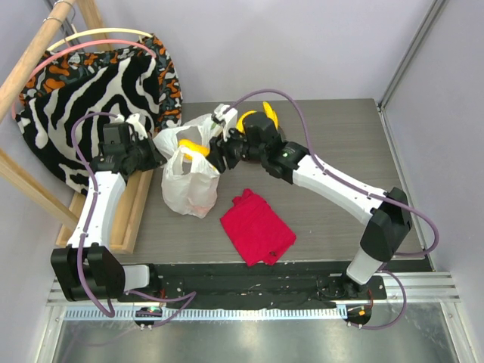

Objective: Place the fruits into the plastic bag

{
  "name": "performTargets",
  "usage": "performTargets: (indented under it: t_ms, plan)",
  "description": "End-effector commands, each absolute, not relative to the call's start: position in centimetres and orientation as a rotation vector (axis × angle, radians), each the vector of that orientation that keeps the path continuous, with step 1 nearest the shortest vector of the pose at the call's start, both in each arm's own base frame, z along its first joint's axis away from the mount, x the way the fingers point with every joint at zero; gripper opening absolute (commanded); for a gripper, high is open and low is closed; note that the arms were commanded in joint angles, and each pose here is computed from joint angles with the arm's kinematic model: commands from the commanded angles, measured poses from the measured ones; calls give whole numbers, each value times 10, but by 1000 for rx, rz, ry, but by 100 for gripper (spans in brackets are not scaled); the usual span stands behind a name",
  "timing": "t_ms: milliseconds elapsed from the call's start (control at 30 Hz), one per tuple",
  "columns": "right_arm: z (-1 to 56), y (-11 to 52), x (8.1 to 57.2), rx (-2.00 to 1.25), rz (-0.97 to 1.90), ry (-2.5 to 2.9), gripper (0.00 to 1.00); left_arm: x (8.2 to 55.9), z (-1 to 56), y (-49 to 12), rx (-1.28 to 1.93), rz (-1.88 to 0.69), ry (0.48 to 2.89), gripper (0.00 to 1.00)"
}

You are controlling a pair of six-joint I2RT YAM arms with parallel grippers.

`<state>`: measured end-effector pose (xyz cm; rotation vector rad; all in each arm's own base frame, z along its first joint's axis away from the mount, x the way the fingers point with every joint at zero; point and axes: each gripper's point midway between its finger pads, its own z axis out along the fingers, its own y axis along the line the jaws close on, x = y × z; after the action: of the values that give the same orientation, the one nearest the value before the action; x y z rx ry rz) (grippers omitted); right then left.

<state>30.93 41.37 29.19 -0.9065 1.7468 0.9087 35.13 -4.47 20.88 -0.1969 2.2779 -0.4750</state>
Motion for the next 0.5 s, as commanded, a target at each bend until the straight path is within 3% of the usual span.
performTargets:
  t_ms: [0,467]
  plan:
    - [301,405,283,-973,937,1680,2,354,224,-44,-177,-481,2220,0]
    - [288,408,253,-1075,886,1734,2,352,226,-46,-171,-495,2214,0]
